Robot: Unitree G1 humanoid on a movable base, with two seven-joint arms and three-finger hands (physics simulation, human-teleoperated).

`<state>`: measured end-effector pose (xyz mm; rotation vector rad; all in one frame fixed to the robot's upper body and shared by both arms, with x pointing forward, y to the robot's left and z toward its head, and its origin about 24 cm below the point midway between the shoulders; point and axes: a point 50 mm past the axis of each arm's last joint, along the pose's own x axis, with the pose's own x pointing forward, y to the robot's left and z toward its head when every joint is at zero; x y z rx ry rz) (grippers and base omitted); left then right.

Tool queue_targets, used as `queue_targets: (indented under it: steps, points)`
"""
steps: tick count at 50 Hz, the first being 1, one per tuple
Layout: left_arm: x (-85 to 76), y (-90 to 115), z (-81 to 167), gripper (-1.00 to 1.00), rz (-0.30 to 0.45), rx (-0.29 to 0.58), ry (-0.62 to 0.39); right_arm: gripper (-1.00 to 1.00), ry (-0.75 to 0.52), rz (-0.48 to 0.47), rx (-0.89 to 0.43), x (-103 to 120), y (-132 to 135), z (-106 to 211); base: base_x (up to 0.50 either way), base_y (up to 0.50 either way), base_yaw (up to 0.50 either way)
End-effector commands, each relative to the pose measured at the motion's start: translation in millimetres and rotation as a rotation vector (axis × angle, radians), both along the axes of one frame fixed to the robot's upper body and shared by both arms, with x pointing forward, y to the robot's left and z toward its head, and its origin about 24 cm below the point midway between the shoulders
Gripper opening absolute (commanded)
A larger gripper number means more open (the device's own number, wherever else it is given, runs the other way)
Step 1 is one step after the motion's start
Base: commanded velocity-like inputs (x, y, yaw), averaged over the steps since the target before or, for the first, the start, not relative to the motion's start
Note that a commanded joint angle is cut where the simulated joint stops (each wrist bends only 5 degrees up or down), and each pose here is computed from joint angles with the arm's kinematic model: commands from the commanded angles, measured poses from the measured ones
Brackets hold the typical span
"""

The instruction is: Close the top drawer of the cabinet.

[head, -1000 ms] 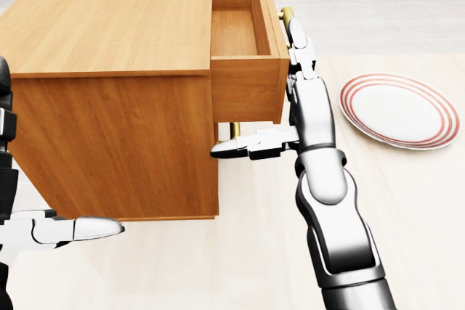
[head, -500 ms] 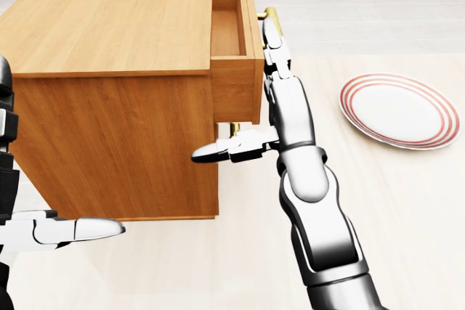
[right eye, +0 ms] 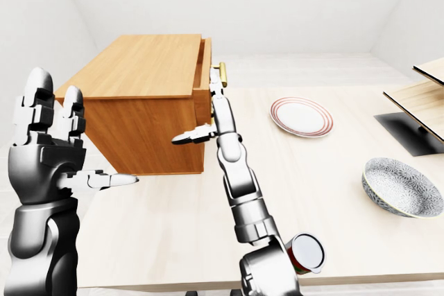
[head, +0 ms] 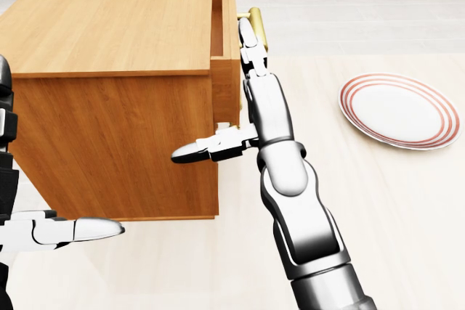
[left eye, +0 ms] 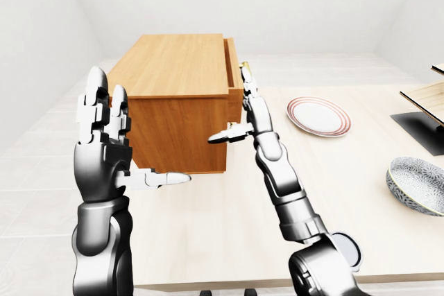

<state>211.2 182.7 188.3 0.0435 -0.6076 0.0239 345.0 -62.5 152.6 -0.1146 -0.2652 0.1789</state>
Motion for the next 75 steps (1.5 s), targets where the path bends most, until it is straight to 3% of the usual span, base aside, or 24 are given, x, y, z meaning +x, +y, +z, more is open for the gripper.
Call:
queue_targets:
  steps: [1, 28, 75]
  points:
    - [-0.1, 2.9, 3.3, 1.00, 0.005, -0.031, -0.019, 1.00, 0.053, 0.083, -0.017, -0.9, 18.0, -10.9, 0.00, 0.00, 0.01]
    - [0.4, 2.2, 2.6, 1.00, 0.005, -0.028, -0.015, 1.00, 0.054, 0.123, -0.045, -5.0, 33.0, -12.4, 0.00, 0.00, 0.00]
    - [0.8, 2.9, 2.5, 1.00, 0.000, -0.030, -0.015, 1.00, 0.208, 0.191, -0.133, -4.1, 67.8, -45.6, 0.00, 0.00, 0.00]
